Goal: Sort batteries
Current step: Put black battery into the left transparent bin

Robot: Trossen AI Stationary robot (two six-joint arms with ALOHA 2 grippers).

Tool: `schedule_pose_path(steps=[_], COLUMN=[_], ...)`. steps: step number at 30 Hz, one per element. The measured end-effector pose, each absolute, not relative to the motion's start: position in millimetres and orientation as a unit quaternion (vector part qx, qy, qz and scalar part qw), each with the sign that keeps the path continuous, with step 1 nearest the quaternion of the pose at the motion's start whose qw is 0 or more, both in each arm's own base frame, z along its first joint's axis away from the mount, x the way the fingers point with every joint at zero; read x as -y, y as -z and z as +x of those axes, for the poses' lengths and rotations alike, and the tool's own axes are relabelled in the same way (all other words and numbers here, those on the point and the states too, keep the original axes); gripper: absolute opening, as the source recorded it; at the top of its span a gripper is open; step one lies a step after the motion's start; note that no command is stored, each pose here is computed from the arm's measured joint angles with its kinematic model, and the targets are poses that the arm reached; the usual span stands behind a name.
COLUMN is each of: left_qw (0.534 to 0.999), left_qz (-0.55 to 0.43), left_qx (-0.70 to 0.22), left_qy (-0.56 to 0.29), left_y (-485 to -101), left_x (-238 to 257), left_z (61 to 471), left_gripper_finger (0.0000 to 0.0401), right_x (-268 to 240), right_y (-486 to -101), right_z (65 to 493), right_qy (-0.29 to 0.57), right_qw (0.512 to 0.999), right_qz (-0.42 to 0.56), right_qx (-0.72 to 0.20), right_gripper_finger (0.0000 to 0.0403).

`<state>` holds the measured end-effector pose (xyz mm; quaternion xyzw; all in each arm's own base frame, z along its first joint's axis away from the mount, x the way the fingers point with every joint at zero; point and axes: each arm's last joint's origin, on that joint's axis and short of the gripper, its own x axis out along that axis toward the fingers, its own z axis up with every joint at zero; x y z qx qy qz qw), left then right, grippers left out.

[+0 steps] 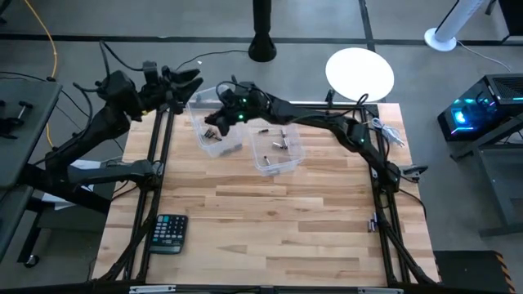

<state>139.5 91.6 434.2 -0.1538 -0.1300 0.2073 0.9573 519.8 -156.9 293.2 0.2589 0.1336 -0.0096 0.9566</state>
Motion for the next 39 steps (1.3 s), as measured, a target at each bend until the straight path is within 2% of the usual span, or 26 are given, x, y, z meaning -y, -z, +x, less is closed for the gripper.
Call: schedule_pose_path(steps=[6,10,18,23,29,33,39], left_qw=[0.957,0.958,0.949,0.933,0.930,0.938,0.904], left_qz=[-0.159,-0.157,-0.175,-0.226,-0.270,-0.183,0.076], left_qx=[0.114,0.092,-0.009,-0.087,-0.164,-0.254,-0.410], left_qy=[-0.213,-0.223,-0.264,-0.265,-0.189,-0.151,-0.097], left_y=[-431.2,-426.9,-398.7,-339.9,-275.7,-266.5,-270.2], left_x=[-90.5,-91.4,-94.7,-103.4,-81.0,-51.3,-24.7], left_z=[137.6,138.4,143.7,169.2,224.7,263.2,300.4], left_gripper_finger=[0.0245,0.0245,0.0245,0.0245,0.0225,0.0189,0.0165], right_x=[178.4,195.3,208.1,223.7,248.8,257.9,258.9], right_y=[-312.5,-327.0,-351.0,-358.6,-373.5,-395.0,-424.8], right_z=[511.3,498.1,443.6,407.4,366.2,338.8,302.0], right_qy=[0.026,0.040,0.042,0.076,0.123,0.152,0.194], right_qw=[0.965,0.966,0.954,0.931,0.914,0.916,0.915], right_qz=[0.216,0.201,0.122,0.103,0.114,0.115,0.097], right_qx=[-0.144,-0.161,-0.270,-0.343,-0.370,-0.354,-0.340], right_gripper_finger=[0.0171,0.0207,0.0211,0.0211,0.0210,0.0210,0.0210])
